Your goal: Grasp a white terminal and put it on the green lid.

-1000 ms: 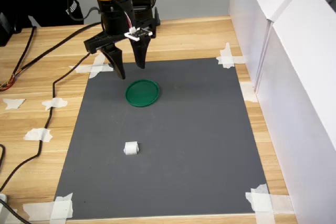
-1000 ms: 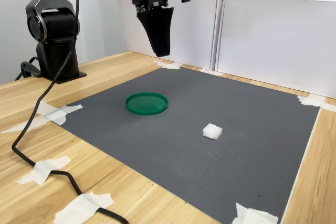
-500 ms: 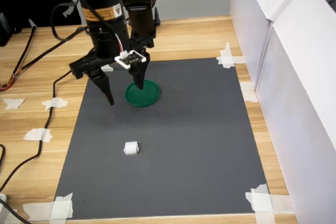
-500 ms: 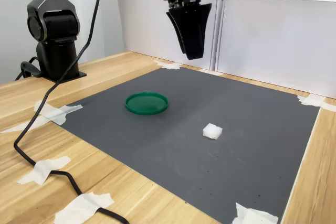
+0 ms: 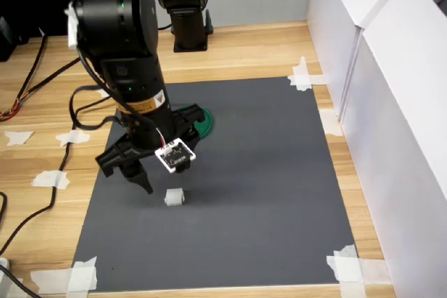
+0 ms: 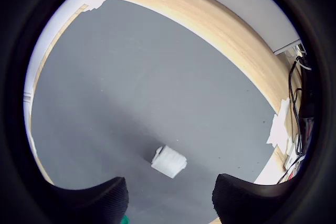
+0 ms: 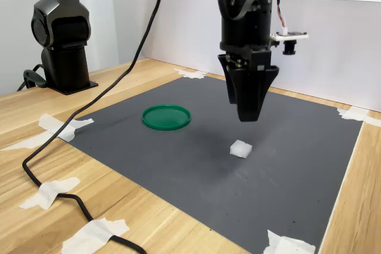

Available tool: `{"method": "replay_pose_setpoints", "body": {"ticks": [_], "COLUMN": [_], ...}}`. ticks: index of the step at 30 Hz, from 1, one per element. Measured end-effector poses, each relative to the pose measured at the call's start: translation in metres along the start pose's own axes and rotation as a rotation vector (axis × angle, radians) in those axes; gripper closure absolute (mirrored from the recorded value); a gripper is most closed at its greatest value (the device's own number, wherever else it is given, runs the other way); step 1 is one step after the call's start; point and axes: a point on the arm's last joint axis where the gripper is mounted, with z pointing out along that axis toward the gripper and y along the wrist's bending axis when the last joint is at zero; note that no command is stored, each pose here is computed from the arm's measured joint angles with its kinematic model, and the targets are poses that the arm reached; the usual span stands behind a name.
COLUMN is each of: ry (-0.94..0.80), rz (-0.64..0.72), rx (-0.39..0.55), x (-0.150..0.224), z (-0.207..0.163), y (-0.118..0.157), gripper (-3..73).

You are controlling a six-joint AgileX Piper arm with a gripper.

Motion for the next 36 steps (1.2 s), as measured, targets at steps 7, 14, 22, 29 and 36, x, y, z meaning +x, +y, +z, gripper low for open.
{"method": "replay_pose_setpoints", "body": {"ticks": [7, 14, 22, 29, 36], "ry": [0.028, 0.038, 0.037, 0.048, 0.058], "rz": [-0.007, -0.007, -0.006, -0.006, -0.007], "rx": [-0.023, -0.032, -0.034, -0.043, -0.052], "x": [-0.001, -0.002, -0.003, -0.002, -0.002], "z": [0.025, 0.036, 0.045, 0.051, 0.056], "y": [0.0, 0.0, 0.0, 0.001, 0.001], "gripper": [1.1, 1.1, 1.1, 1.0, 5.8]}}
